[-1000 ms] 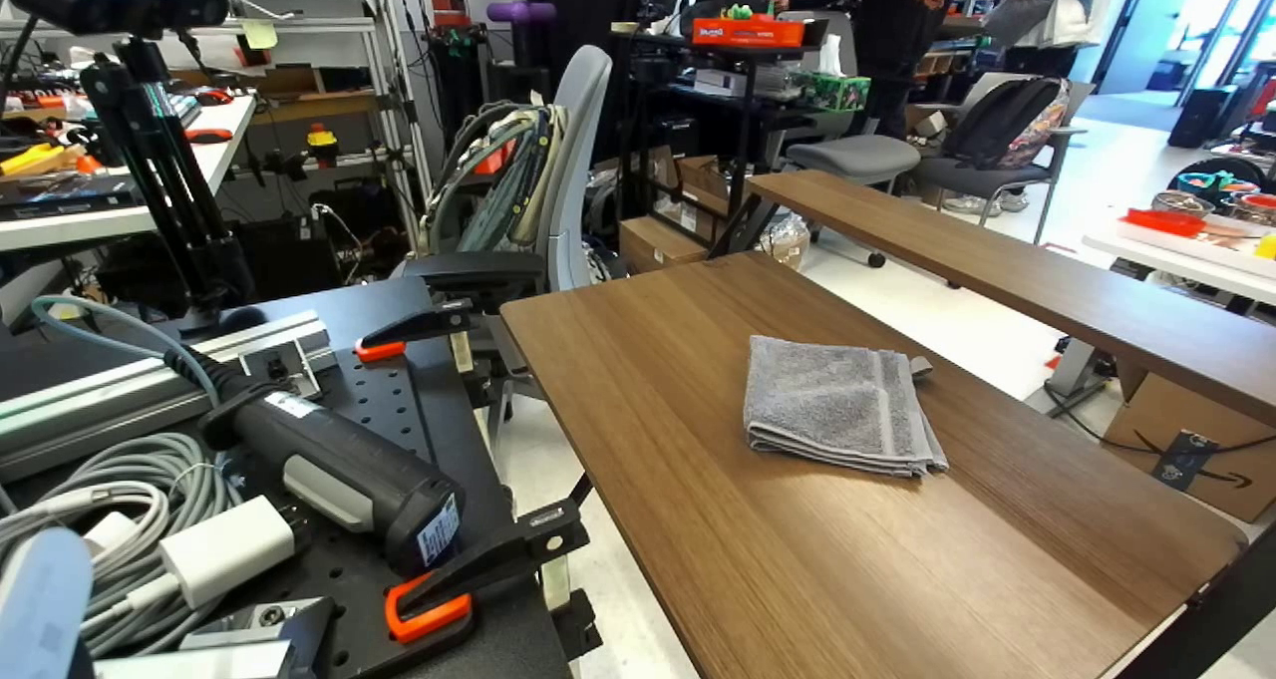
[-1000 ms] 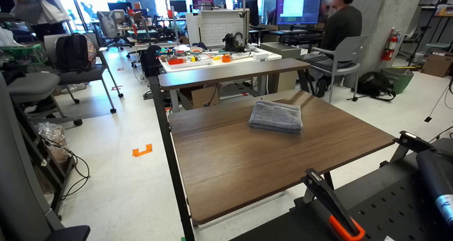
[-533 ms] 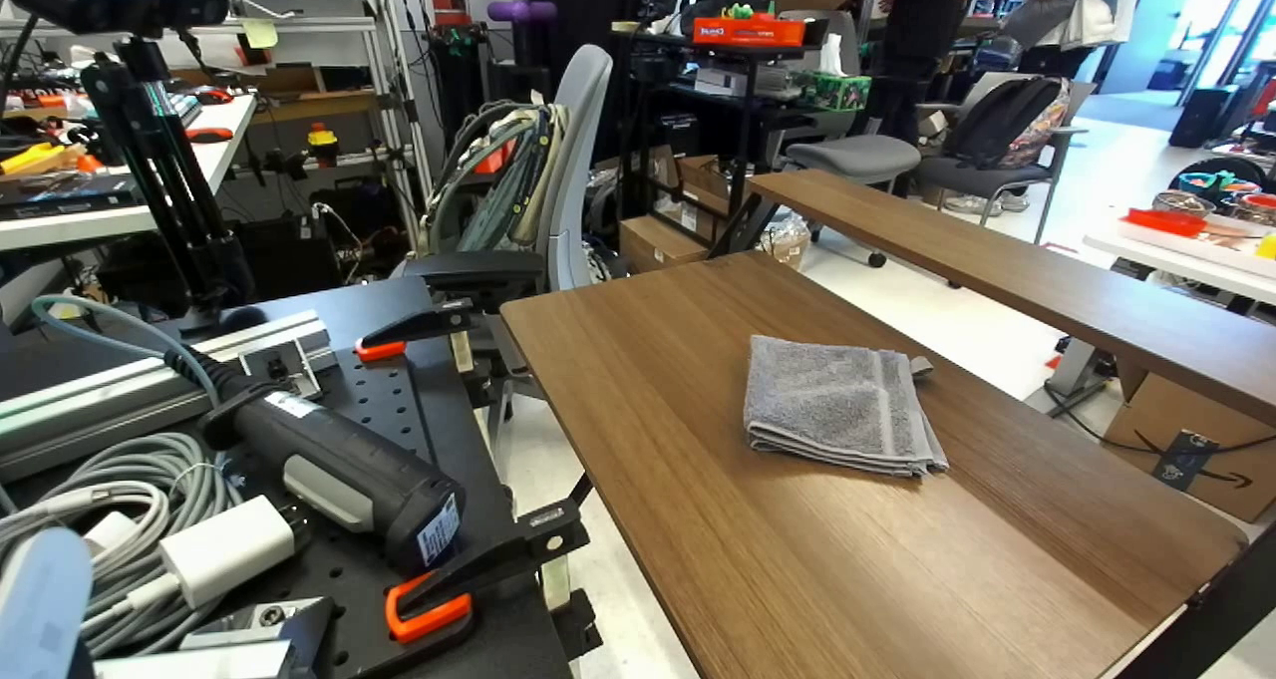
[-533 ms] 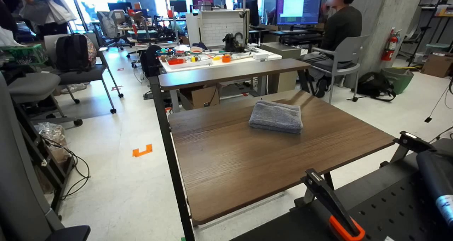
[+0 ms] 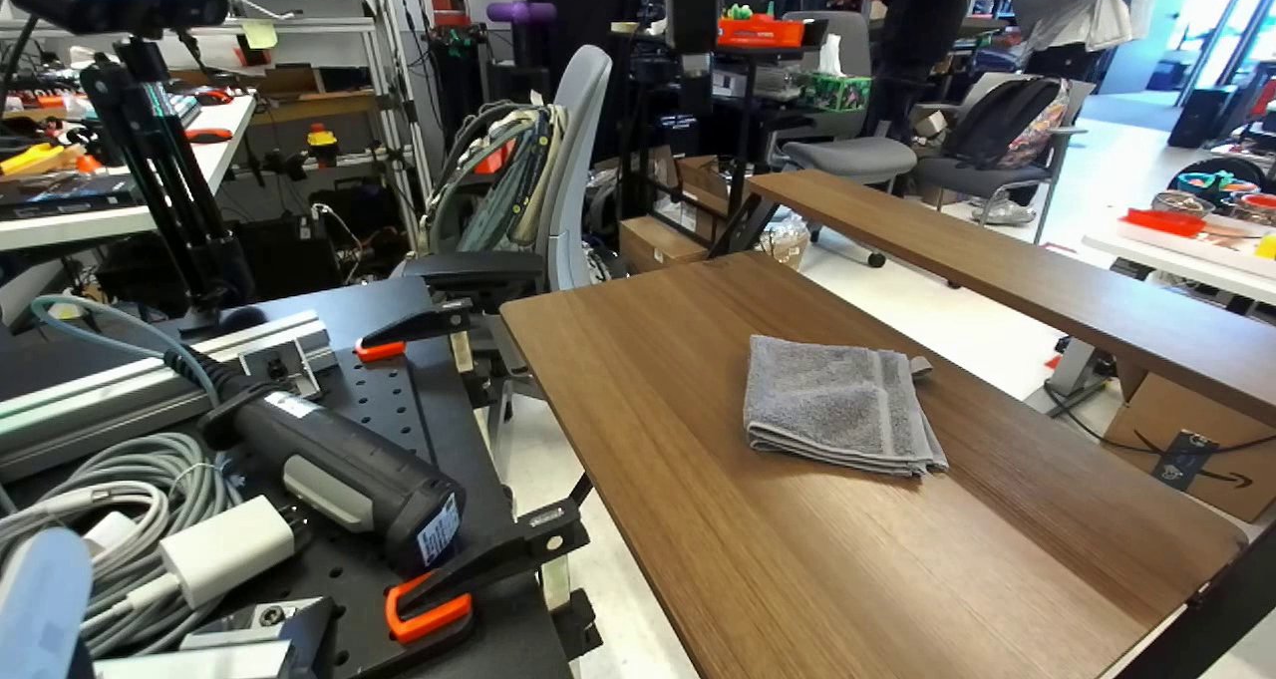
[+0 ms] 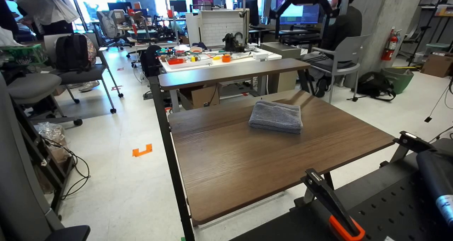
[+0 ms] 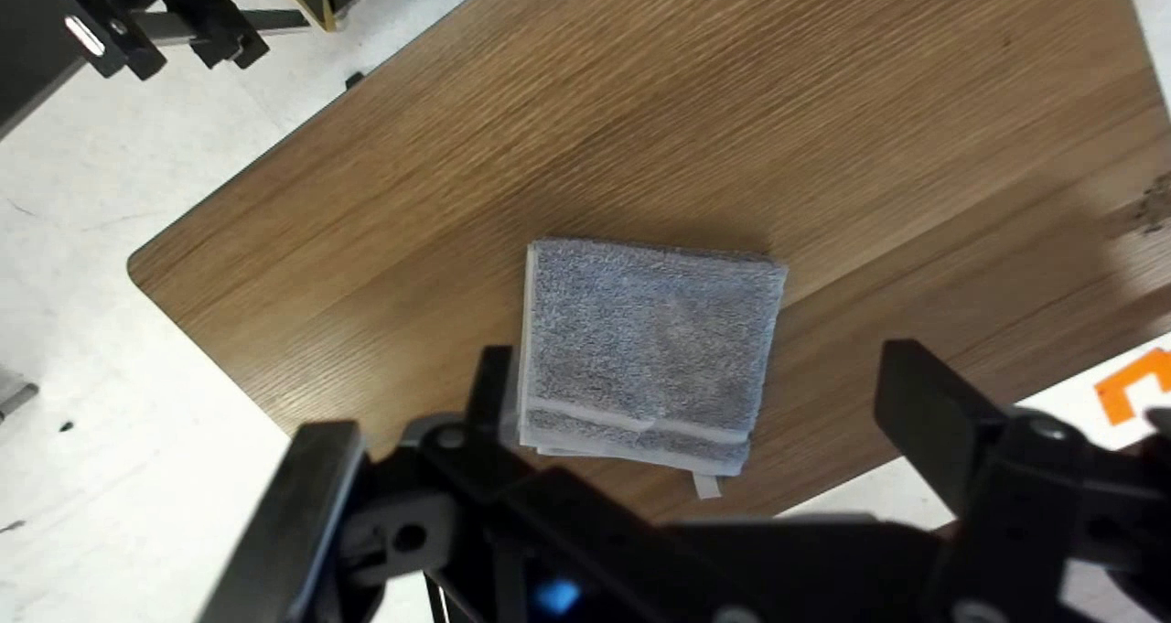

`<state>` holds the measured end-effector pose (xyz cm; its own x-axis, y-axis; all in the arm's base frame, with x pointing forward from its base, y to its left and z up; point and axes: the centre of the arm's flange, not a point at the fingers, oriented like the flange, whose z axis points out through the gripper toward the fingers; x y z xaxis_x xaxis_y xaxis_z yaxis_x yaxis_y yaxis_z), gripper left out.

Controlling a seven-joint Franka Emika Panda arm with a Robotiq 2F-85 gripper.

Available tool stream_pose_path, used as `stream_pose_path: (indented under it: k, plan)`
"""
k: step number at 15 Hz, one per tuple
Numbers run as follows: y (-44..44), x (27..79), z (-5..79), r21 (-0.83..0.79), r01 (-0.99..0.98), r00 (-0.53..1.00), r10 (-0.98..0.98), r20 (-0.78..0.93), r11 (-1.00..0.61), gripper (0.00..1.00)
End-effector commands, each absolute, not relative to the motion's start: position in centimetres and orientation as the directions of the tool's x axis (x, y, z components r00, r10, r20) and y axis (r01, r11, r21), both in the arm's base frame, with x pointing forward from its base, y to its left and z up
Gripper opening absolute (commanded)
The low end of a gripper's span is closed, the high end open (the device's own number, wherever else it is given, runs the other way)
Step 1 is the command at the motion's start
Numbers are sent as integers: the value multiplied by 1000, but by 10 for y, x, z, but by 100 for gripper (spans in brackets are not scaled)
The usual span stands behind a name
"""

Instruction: Move the towel to the left

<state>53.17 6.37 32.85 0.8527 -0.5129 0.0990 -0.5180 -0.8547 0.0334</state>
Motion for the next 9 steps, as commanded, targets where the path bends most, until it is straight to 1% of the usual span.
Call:
stream_pose_path:
  k: [1, 6, 9]
  plan:
    - [49, 586, 287, 65, -568, 823, -563, 82, -821, 100]
    - [23, 625, 224, 105, -609, 793, -606, 59, -786, 100]
    - [15, 639, 193, 125, -626, 778, -626, 47, -770, 100]
